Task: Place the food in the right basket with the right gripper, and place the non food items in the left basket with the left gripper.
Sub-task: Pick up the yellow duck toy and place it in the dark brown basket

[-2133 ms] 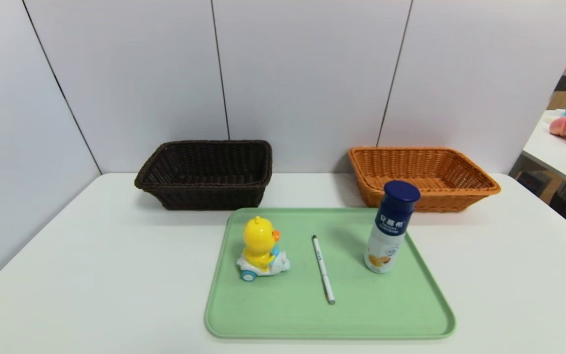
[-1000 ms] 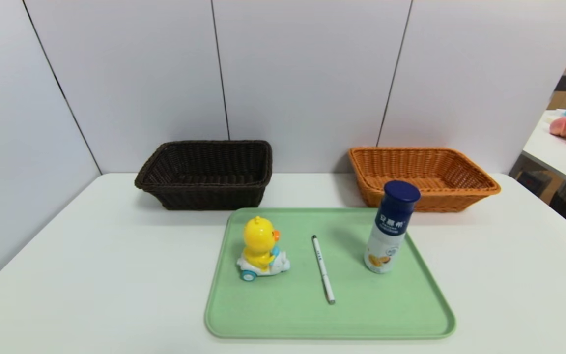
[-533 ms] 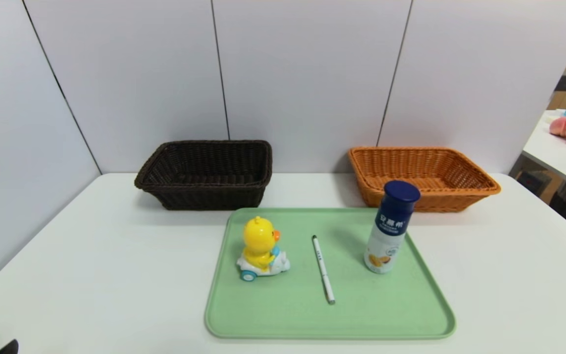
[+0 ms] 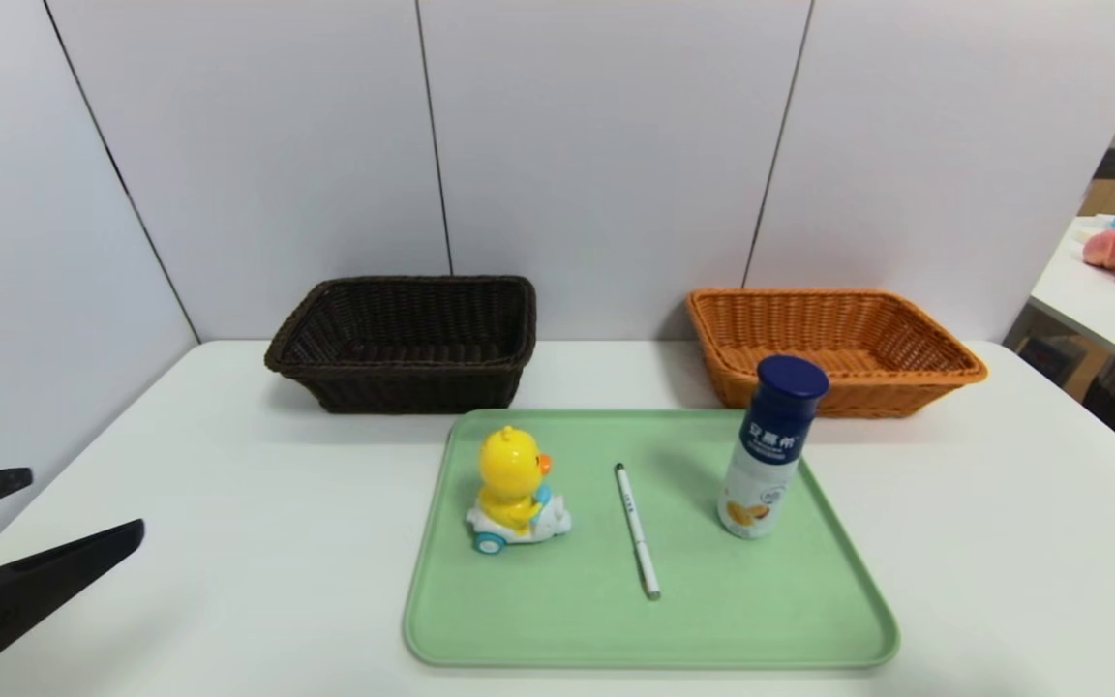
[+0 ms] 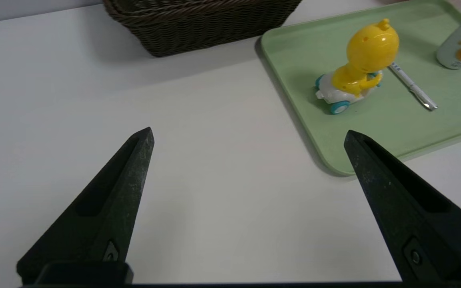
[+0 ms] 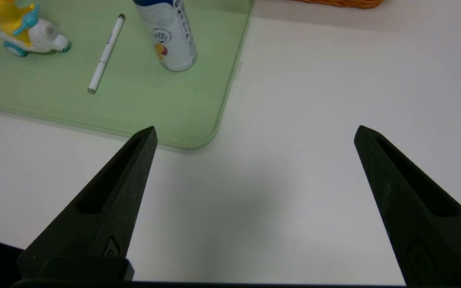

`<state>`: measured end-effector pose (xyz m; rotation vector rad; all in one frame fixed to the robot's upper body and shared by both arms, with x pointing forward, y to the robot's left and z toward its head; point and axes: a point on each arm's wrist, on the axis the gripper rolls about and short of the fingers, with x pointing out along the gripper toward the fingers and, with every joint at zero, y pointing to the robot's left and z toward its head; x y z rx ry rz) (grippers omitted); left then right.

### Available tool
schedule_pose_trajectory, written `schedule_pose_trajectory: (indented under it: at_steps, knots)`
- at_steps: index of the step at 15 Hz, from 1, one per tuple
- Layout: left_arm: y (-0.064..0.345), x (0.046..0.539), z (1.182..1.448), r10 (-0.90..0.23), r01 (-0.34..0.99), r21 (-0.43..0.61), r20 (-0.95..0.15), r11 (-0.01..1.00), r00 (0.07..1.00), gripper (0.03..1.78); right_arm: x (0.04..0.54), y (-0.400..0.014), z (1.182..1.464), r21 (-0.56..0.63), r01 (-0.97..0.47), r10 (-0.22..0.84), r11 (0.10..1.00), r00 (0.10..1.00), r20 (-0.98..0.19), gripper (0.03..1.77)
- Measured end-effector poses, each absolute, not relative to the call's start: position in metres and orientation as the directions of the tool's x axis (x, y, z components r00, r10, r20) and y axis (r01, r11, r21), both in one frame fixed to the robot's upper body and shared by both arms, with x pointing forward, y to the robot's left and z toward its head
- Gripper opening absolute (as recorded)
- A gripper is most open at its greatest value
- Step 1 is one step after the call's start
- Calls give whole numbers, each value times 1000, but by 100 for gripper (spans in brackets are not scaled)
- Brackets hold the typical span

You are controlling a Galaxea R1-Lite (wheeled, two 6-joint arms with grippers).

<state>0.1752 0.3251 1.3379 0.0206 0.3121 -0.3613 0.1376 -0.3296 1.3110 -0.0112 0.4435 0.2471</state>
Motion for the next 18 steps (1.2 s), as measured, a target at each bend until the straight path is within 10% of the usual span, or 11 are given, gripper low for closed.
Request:
schedule_pose_trajectory:
  at_steps: [8,18]
  knots:
    - [299,240,1314,-612,606,-150,-378,781,695,169,179,-324,1309,77,-332,328,940,823,-464,170]
    - [260,303,1261,-847,909,-31,-379,415,373,169,216,-312,1305,41,-420,391,907,800,-454,170]
